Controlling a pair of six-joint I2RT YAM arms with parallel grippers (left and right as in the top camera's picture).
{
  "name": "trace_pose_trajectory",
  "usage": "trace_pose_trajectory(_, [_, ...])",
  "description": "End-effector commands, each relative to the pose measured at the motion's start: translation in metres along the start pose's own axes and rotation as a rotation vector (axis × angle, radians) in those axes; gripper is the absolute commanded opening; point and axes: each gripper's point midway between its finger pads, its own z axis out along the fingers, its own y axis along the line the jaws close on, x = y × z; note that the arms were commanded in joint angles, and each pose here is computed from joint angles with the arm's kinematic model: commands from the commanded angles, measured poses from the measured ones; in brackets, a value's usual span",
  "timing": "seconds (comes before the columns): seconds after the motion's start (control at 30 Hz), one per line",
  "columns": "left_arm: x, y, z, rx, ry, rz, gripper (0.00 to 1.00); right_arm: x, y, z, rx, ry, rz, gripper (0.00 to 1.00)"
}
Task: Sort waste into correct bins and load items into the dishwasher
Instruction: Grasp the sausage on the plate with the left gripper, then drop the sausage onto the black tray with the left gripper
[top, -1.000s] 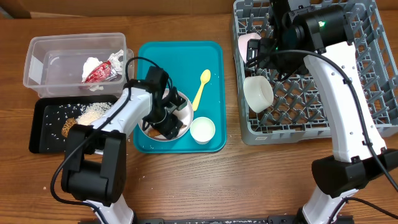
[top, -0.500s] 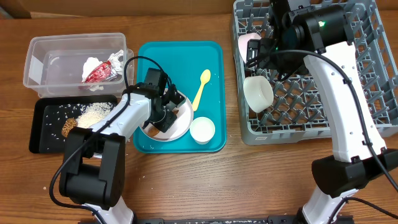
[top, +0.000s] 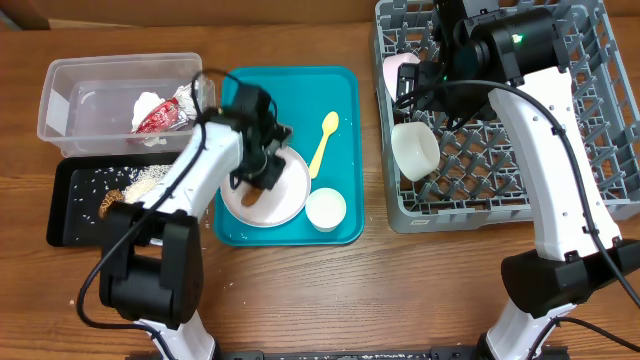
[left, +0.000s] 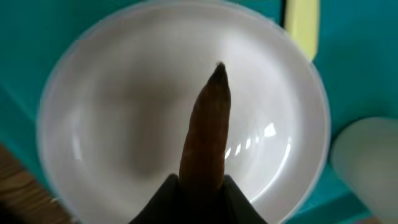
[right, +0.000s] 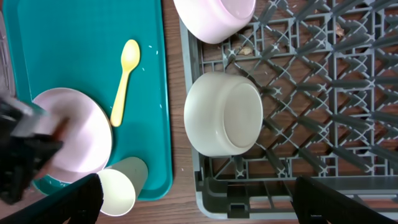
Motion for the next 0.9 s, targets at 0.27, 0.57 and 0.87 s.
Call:
trace_pose_trajectory(0.27, [-0.017,0.044,-0.149,-0.181,-0.077,-0.314,0.04,0.000,0.000,-0.005,-0.005,-0.016,-0.005,1.00])
trace_pose_trajectory(0.57, [0.046,0.105,-0.203,-0.227,-0.118,-0.583,0.04,0.000,0.001,-0.005,-0.005,-0.016,-0.005,1.00])
trace_pose_trajectory(0.87, [0.094,0.162,-0.178,-0.243,-0.062,-0.817,0.04,0.000,0.001,-0.005,-0.005,-0.015,-0.005,1.00])
